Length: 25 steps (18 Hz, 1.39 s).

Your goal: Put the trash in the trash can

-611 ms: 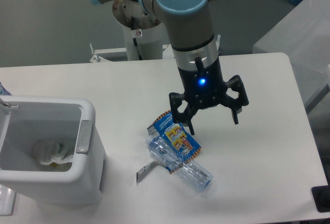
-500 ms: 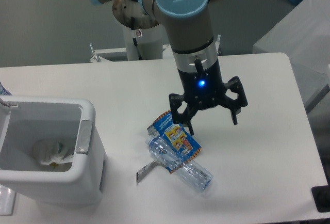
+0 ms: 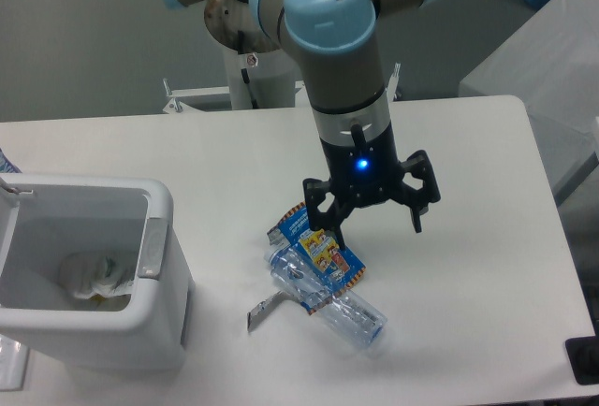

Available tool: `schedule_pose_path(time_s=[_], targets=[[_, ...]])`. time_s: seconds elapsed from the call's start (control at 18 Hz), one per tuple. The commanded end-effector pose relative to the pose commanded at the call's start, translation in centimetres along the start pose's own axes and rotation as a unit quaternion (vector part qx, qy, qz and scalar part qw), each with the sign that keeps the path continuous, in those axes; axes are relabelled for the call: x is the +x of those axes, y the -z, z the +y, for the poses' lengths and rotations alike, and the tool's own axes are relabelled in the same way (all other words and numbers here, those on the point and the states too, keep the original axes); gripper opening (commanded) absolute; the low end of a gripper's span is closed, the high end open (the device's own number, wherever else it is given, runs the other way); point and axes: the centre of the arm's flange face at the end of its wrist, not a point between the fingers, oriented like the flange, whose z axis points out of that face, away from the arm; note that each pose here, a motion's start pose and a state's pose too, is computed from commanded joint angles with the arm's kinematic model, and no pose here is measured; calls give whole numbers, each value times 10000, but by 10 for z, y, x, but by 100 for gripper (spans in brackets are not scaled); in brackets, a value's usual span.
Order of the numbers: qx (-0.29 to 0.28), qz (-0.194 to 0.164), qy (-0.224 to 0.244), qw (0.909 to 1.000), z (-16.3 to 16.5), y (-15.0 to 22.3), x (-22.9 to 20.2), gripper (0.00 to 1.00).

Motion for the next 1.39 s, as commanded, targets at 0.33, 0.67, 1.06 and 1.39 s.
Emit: schedule_pose_path(time_s=[0.33, 0.67, 1.06, 1.39], targets=[[-343, -10, 1454, 9888, 8, -39, 1, 100], [-789, 220, 2338, 9688, 15, -108, -7, 100], [-1113, 585, 2899, 9488, 19, -179, -21, 100], [-1307, 648, 2944, 9445, 9, -234, -27, 100]])
